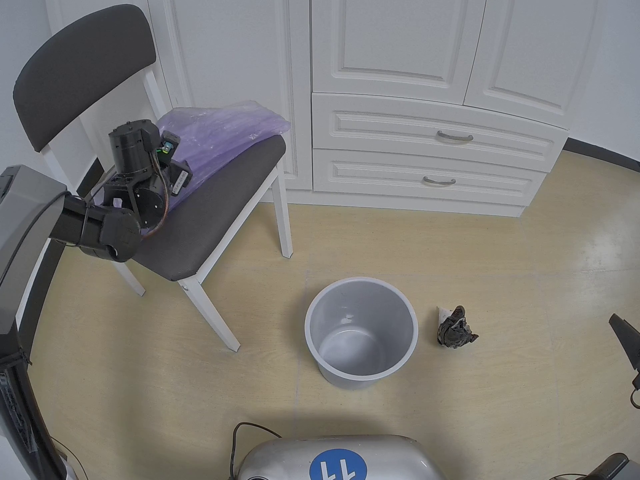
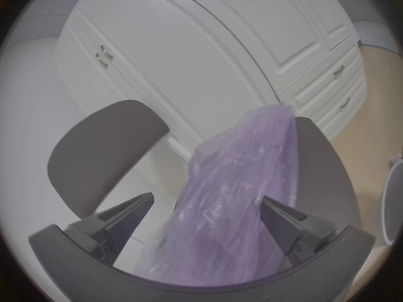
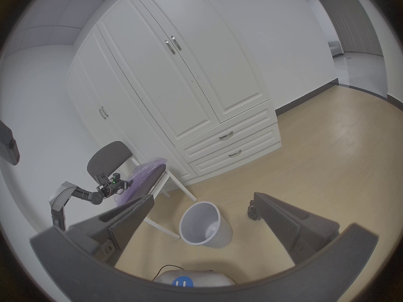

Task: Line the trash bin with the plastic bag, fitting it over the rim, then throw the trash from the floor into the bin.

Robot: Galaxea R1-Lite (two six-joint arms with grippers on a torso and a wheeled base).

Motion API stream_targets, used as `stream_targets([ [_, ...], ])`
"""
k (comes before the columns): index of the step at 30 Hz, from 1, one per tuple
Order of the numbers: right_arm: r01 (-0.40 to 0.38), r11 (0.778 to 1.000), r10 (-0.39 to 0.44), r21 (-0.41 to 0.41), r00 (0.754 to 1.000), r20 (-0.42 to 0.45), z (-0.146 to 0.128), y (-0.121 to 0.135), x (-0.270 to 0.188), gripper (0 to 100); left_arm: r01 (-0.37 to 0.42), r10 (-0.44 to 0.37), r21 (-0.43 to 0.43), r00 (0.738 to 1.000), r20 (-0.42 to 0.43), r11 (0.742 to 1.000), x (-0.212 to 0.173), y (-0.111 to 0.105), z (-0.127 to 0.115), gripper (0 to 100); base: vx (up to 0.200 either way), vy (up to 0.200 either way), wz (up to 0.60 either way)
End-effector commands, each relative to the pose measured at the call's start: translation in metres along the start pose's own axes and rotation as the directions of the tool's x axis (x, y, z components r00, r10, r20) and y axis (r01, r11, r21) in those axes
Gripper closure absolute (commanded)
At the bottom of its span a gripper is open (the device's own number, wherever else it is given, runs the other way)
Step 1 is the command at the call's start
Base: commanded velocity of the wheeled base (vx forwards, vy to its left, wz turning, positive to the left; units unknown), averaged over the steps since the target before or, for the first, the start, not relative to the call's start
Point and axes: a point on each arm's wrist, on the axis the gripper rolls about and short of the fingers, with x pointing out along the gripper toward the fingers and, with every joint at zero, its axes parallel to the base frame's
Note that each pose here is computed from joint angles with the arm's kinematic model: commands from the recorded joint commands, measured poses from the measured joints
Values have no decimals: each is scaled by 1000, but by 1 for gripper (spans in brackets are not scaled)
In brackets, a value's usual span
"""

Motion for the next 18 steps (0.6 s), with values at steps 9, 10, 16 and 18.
stream_targets([
  [9, 2, 1000, -2, 3, 1000, -6, -1, 0, 0, 0, -70, 70, 6, 997, 20, 998, -4, 29, 12, 0, 0, 0, 0],
  [10, 2, 1000, -2, 3, 1000, -6, -1, 0, 0, 0, -70, 70, 6, 997, 20, 998, -4, 29, 12, 0, 0, 0, 0],
  [16, 1, 1000, -1, 6, 1000, -10, -1, 0, 0, 0, -60, 61, 23, 998, -9, 998, 3, 20, 1, 0, 0, 0, 0],
  [18, 2, 1000, -2, 6, 1000, -13, -1, 0, 0, 0, -65, 66, 25, 998, -14, 998, 5, 22, 0, 0, 0, 0, 0],
])
